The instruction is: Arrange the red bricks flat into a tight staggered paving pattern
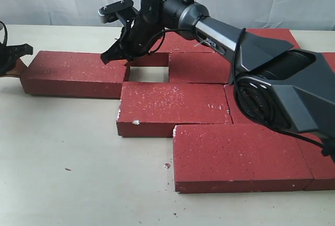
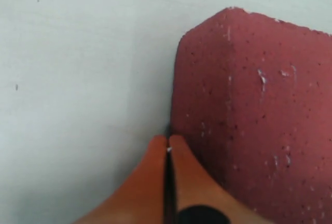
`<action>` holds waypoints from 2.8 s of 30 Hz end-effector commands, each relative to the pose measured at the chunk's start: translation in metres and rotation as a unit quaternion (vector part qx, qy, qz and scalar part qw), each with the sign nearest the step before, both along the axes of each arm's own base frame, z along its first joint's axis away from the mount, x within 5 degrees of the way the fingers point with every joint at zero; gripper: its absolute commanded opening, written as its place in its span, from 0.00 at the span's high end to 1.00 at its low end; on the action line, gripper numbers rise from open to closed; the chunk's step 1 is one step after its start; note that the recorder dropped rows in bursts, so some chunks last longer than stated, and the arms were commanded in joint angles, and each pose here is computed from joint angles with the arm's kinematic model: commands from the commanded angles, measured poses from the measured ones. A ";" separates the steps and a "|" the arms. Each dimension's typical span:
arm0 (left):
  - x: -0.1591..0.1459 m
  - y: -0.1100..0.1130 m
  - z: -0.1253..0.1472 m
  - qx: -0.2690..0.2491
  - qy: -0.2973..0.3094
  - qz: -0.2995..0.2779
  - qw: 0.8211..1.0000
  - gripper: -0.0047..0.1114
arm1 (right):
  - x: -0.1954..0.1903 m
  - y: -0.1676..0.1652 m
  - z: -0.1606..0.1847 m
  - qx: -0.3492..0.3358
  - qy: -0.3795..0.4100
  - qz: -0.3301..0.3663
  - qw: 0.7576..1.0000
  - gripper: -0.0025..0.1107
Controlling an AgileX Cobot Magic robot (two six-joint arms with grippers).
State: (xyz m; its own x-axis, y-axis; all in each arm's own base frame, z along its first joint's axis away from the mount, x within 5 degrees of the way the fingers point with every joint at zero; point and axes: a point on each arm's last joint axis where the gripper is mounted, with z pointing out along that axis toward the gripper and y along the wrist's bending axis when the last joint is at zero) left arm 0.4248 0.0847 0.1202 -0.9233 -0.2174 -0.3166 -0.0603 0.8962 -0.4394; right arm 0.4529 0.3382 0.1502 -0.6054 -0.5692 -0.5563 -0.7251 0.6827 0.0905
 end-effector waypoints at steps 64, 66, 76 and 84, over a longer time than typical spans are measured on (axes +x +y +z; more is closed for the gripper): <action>0.007 -0.027 -0.007 0.002 -0.009 -0.050 0.999 0.96 | -0.014 -0.040 0.084 -0.118 -0.027 0.035 0.992 0.99; 0.008 -0.032 -0.013 0.000 -0.002 -0.056 0.998 0.96 | -0.013 -0.041 0.084 -0.124 -0.030 0.032 0.991 0.99; 0.010 -0.017 0.002 0.007 -0.015 -0.057 0.998 0.96 | -0.016 -0.030 0.072 -0.081 -0.003 0.057 0.995 0.99; 0.007 -0.002 0.017 0.014 -0.027 -0.047 0.998 0.96 | -0.001 -0.022 0.019 -0.078 -0.002 0.047 0.996 0.99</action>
State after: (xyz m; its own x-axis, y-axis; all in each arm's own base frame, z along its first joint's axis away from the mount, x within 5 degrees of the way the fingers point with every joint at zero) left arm 0.4319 0.0828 0.1313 -0.9231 -0.1176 -0.3661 0.0429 0.9146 -0.4020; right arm 0.4458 0.3154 0.1806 -0.5454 -0.7151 -0.4372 -0.7915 0.6110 -0.0121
